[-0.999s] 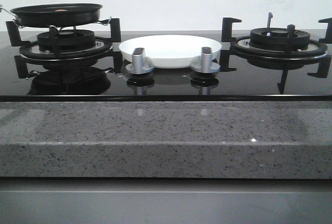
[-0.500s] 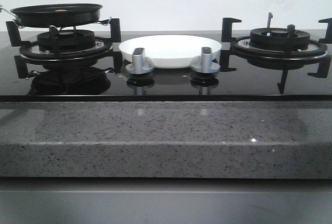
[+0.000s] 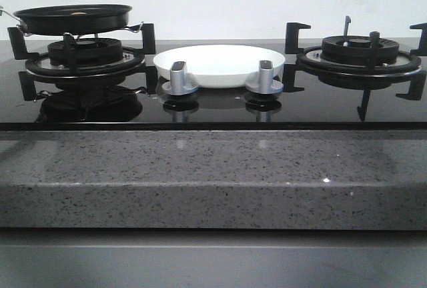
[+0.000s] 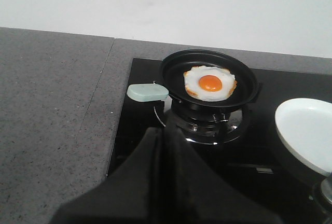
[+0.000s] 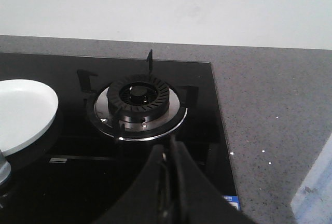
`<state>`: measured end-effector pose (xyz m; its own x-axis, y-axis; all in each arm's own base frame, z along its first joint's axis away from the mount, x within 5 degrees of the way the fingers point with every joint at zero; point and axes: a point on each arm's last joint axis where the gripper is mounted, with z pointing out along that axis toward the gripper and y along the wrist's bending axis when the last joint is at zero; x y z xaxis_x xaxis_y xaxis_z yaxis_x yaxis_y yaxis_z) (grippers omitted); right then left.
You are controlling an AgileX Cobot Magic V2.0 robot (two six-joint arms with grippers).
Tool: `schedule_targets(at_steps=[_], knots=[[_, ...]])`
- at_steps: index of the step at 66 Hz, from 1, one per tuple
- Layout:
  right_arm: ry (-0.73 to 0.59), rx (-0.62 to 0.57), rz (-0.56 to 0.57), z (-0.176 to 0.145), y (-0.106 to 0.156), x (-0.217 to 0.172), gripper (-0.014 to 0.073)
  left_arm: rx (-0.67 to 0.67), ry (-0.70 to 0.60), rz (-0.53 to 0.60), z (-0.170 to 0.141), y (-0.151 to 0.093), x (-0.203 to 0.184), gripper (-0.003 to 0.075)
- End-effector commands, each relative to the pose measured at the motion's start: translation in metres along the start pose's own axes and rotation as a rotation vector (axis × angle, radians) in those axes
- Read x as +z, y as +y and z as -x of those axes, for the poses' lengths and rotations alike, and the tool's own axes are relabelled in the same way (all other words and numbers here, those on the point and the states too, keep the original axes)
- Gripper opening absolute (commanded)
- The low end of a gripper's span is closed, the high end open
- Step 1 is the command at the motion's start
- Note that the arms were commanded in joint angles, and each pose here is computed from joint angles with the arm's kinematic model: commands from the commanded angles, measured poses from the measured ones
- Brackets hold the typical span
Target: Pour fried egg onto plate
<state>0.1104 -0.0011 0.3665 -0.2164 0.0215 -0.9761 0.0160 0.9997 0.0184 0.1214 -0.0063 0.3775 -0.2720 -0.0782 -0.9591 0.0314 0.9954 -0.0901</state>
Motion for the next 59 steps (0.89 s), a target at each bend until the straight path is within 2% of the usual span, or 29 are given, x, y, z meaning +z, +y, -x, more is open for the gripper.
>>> schedule_targets(at_steps=[1, 5, 8, 10, 11, 13, 15, 19, 24, 59], knots=[[-0.104, -0.025, -0.005, 0.0165, -0.0002, -0.0023, -0.0064, 0.034, -0.109, 0.002, 0.0169, -0.0009, -0.0018, -0.0013], [-0.110, -0.025, -0.004, 0.0170, -0.0002, -0.0024, -0.0041, 0.071, -0.111, 0.021, 0.0171, 0.0007, -0.0019, 0.0042], [-0.111, -0.026, -0.005, 0.0171, -0.0002, -0.0024, 0.0023, 0.104, -0.112, 0.038, 0.0173, 0.0020, -0.0019, 0.0129], [-0.111, -0.026, -0.005, 0.0171, -0.0002, -0.0024, 0.0090, 0.121, -0.113, 0.047, 0.0174, 0.0027, -0.0020, 0.0190], [-0.113, -0.026, -0.005, 0.0173, -0.0002, -0.0024, 0.0137, 0.134, -0.113, 0.053, 0.0175, 0.0032, -0.0020, 0.0254], [-0.113, -0.026, -0.005, 0.0172, -0.0002, -0.0024, 0.0218, 0.145, -0.113, 0.059, 0.0176, 0.0037, -0.0020, 0.0331], [-0.113, -0.026, -0.005, 0.0172, -0.0002, -0.0024, 0.0292, 0.146, -0.114, 0.060, 0.0176, 0.0037, -0.0020, 0.0386], [-0.114, -0.026, -0.005, 0.0173, -0.0002, -0.0024, 0.0379, 0.146, -0.114, 0.060, 0.0176, 0.0037, -0.0020, 0.0463], [-0.114, -0.026, -0.005, 0.0173, -0.0002, -0.0024, 0.0427, 0.146, -0.115, 0.060, 0.0177, 0.0037, -0.0021, 0.0472], [-0.147, 0.007, 0.011, 0.0233, 0.0011, 0.0007, 0.0426, 0.146, -0.115, 0.060, 0.0177, 0.0037, -0.0021, 0.0470]])
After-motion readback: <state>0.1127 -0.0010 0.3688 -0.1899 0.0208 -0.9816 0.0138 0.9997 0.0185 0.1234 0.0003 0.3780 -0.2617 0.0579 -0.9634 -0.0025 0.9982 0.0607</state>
